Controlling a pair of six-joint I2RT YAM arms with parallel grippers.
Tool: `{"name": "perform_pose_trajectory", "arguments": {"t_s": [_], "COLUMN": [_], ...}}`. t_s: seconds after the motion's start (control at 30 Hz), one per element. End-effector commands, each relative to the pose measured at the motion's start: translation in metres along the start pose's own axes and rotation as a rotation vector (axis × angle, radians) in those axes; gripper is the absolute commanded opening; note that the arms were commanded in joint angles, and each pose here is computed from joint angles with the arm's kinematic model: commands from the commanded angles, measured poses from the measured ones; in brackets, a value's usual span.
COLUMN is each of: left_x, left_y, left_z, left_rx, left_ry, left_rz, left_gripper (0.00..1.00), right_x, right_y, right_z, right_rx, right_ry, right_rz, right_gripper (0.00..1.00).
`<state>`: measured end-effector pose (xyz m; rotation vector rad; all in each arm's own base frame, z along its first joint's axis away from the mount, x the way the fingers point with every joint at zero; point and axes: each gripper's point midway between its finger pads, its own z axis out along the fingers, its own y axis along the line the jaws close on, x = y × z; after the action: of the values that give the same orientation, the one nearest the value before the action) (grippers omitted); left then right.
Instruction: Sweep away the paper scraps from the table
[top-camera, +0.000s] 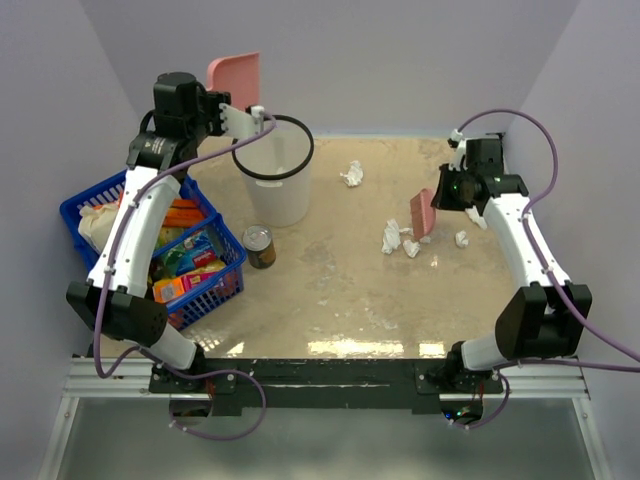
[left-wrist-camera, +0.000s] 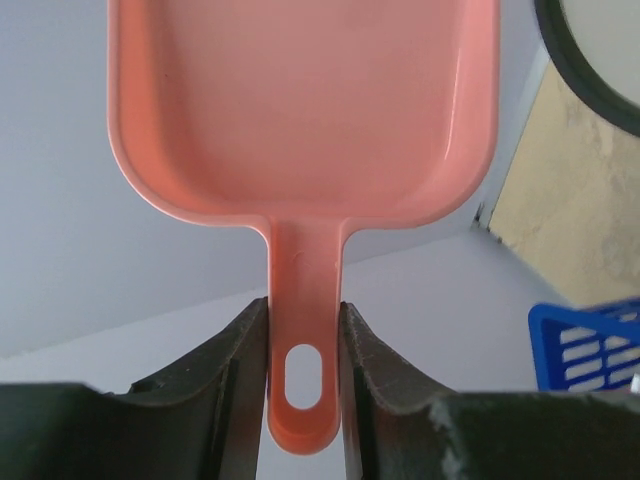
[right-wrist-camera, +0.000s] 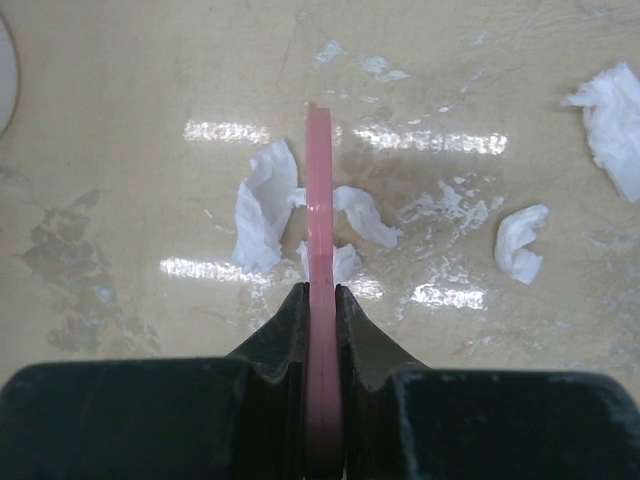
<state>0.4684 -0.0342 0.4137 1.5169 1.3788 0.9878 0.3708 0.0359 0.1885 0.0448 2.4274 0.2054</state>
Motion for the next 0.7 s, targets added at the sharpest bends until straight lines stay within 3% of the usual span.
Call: {"name": "perform_pose_trajectory", "arguments": {"t_s": [0.0,0.03,0.07,0.13,0.17,0.33,0.4,0.43,0.53,0.67], "left_x": [-0.029,-0.038,-0.049,-0.08,-0.09,-0.168,-0.188,-0.199,-0.212,-0.215], "left_y": [0.081,0.095,0.082,0.059,0.055,-0.025,-0.05,-0.074,-0.125,-0.174], "left_z": [-0.049,-0.063,-0.064,-0.071,-0.084,-0.124,-0.138,-0.145,-0.154,-0.157], "left_rx": [-0.212,-0.228,-0.158,-0.029,-0.003,0.332,0.461,0.565,0.761,0.897], "left_ry": [-0.199,-0.255,-0.299,-0.426,-0.466,-0.636,-0.67,-0.66,-0.633,-0.564], "left_rz": [-0.349,-0.405,-0.507,-0.553,-0.591,-0.569,-0.583,-0.597,-0.575,-0.511], "left_gripper": [0.0,0.0,0.0,0.0,0.0,0.0,0.0,0.0,0.0,0.0], "right_x": [-0.048,-0.056,-0.077,-0.092,-0.119,-0.166,-0.195,-0.19,-0.214,-0.226], "right_y": [0.03,0.037,0.043,0.054,0.065,0.107,0.13,0.143,0.176,0.186], "right_z": [0.001,0.003,0.001,0.023,0.018,0.07,0.071,0.094,0.108,0.145], "right_rx": [-0.155,-0.176,-0.188,-0.243,-0.273,-0.32,-0.383,-0.412,-0.485,-0.448], "right_ry": [-0.097,-0.107,-0.146,-0.127,-0.177,-0.222,-0.303,-0.281,-0.376,-0.474], "right_rz": [-0.077,-0.095,-0.105,-0.056,-0.036,-0.099,-0.112,-0.117,-0.142,-0.153], "right_gripper": [0.0,0.0,0.0,0.0,0.0,0.0,0.0,0.0,0.0,0.0]}}
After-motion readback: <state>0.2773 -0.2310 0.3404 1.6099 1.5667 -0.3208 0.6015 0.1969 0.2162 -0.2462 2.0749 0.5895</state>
